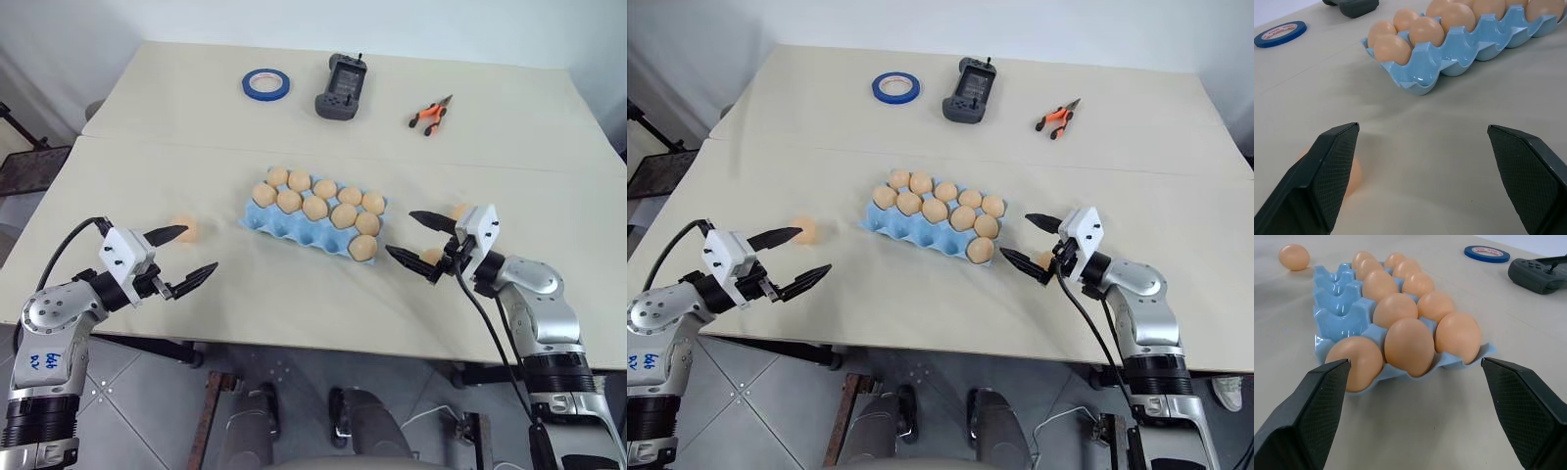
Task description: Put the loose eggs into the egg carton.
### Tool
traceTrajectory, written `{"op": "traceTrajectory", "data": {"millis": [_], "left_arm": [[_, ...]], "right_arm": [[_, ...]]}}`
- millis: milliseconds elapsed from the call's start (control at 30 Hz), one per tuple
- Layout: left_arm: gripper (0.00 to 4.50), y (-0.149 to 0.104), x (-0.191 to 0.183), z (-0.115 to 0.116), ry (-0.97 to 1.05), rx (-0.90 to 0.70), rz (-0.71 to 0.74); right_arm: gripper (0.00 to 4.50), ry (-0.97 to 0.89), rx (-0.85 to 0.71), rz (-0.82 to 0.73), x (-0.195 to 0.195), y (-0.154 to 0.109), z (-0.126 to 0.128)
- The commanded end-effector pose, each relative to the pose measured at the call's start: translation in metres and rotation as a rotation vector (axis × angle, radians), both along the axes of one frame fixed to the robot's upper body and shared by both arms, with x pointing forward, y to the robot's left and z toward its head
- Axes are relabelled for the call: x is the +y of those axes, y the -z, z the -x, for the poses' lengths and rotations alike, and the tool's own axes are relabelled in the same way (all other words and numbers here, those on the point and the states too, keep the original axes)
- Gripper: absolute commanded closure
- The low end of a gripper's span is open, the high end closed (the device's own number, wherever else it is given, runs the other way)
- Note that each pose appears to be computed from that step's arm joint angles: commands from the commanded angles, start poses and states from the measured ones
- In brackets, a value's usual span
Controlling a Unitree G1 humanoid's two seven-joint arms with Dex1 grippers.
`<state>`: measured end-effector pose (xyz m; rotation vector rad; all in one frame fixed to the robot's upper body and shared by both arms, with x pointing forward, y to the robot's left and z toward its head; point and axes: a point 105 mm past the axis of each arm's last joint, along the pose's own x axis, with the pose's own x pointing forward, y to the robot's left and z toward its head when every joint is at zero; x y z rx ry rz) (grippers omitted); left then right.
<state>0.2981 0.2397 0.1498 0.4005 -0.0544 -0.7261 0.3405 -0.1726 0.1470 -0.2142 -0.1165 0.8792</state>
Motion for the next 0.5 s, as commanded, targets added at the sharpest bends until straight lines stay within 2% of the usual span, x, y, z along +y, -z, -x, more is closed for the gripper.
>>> {"op": "traceTrajectory", "data": {"millis": [33, 200, 333, 500], "left_arm": [[0.02, -0.017, -0.006, -0.004, 0.01, -0.057, -0.006], [0.02, -0.02, -0.024, 0.0, 0.095, -0.048, 0.037], [0.02, -0.016, -0.043, 0.003, 0.195, -0.02, 0.023], [0.02, -0.006, -0.081, -0.001, 0.331, -0.006, 0.016]], "right_arm": [[0.0, 0.003, -0.043, -0.02, 0.0, -0.01, -0.001], [0.0, 0.085, -0.069, -0.039, -0.018, -0.018, 0.002], [0.0, 0.204, -0.095, -0.051, -0.052, -0.027, 0.011], [0.0, 0.421, -0.107, -0.041, -0.11, -0.026, 0.039]]}}
